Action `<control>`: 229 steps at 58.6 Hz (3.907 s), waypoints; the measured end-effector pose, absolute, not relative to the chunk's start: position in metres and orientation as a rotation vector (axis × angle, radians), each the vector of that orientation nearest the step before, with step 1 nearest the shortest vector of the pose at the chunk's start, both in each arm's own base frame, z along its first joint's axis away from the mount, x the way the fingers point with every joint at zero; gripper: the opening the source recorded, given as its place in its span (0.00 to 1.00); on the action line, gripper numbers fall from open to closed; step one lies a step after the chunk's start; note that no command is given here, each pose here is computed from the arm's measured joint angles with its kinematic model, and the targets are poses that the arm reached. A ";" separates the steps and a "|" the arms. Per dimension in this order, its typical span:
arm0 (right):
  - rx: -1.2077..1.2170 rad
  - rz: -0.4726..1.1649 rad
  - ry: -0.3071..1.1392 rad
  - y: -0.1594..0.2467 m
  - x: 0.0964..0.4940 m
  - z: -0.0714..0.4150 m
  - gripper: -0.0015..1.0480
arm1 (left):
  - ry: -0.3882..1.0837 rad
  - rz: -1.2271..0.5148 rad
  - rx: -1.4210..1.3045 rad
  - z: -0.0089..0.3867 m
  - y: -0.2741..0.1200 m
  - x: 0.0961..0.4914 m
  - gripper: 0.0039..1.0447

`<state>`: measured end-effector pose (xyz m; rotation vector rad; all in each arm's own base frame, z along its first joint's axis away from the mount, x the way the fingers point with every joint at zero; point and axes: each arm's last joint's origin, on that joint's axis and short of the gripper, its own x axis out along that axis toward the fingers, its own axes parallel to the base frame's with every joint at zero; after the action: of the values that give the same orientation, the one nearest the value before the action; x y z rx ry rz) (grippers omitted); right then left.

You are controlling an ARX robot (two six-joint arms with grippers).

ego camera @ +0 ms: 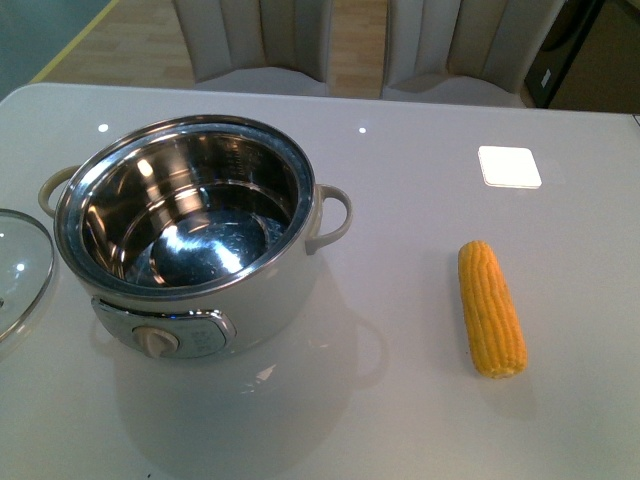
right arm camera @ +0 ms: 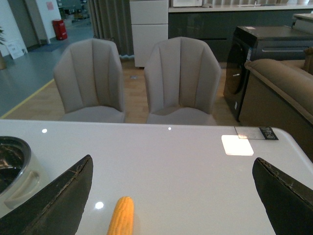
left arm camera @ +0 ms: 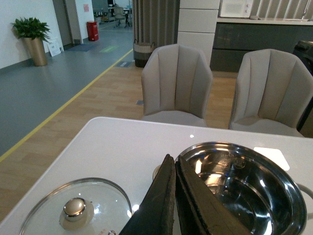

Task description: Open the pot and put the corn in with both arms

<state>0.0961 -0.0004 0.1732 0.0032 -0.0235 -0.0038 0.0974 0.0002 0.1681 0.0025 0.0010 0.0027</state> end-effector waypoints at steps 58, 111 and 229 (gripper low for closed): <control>0.001 0.092 0.727 0.014 0.152 0.132 0.91 | -0.003 0.003 0.002 0.167 0.000 0.097 0.93; -0.239 0.180 0.923 0.085 0.291 0.009 0.91 | -0.003 0.003 0.002 0.167 0.000 0.097 0.93; 0.218 0.504 0.739 0.207 0.302 0.163 0.22 | -0.003 0.003 0.002 0.167 0.000 0.097 0.93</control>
<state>0.3025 0.2072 0.1631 0.2184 0.7389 0.5036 0.0972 0.0002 0.1672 0.0021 -0.0032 0.0027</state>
